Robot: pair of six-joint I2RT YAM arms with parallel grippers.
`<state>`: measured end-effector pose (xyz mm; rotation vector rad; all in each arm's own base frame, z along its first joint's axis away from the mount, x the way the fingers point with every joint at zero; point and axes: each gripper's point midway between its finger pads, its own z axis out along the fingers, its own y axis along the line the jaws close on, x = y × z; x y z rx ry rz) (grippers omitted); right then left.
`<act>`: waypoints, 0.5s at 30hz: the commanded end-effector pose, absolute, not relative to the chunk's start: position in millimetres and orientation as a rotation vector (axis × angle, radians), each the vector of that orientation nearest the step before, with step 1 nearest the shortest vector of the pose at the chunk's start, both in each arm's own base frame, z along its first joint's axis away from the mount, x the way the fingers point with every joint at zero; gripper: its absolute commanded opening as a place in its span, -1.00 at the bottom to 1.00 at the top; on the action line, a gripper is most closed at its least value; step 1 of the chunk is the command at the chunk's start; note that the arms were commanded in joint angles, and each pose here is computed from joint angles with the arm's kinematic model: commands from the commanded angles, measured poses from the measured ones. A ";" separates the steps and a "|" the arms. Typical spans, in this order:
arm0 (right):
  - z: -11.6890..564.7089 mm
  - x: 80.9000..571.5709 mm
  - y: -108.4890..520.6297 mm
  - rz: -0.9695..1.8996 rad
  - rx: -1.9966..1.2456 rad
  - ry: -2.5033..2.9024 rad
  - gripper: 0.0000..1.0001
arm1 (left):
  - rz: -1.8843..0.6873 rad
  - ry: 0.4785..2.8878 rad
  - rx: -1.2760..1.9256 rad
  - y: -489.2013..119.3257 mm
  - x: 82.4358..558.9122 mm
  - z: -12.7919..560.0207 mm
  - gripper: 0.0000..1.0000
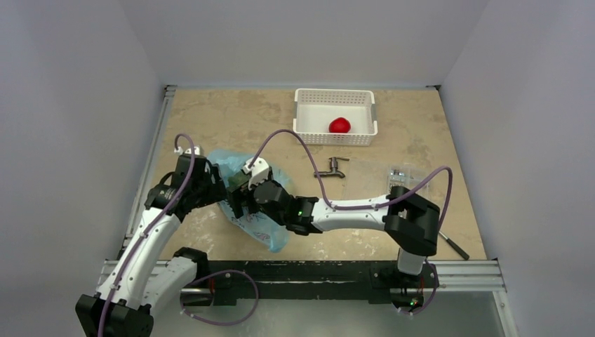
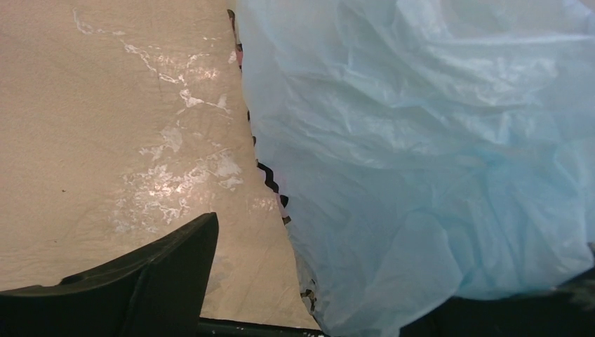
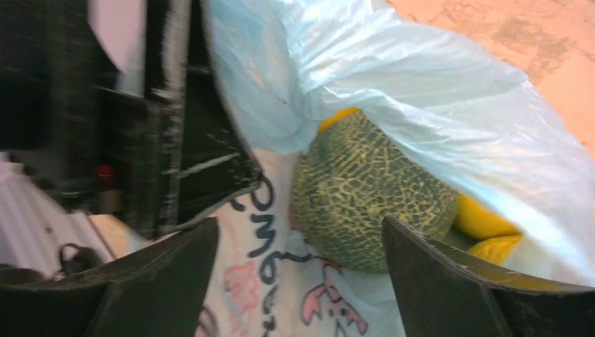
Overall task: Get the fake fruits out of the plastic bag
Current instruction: Adjust the plastic bag at the center of the board.
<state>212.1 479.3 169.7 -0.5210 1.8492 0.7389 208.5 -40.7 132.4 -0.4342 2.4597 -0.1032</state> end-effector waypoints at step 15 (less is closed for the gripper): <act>135.7 268.5 477.6 0.524 -0.544 1.892 0.98 | 0.010 2.365 -0.132 -30.4 251.1 169.1 0.20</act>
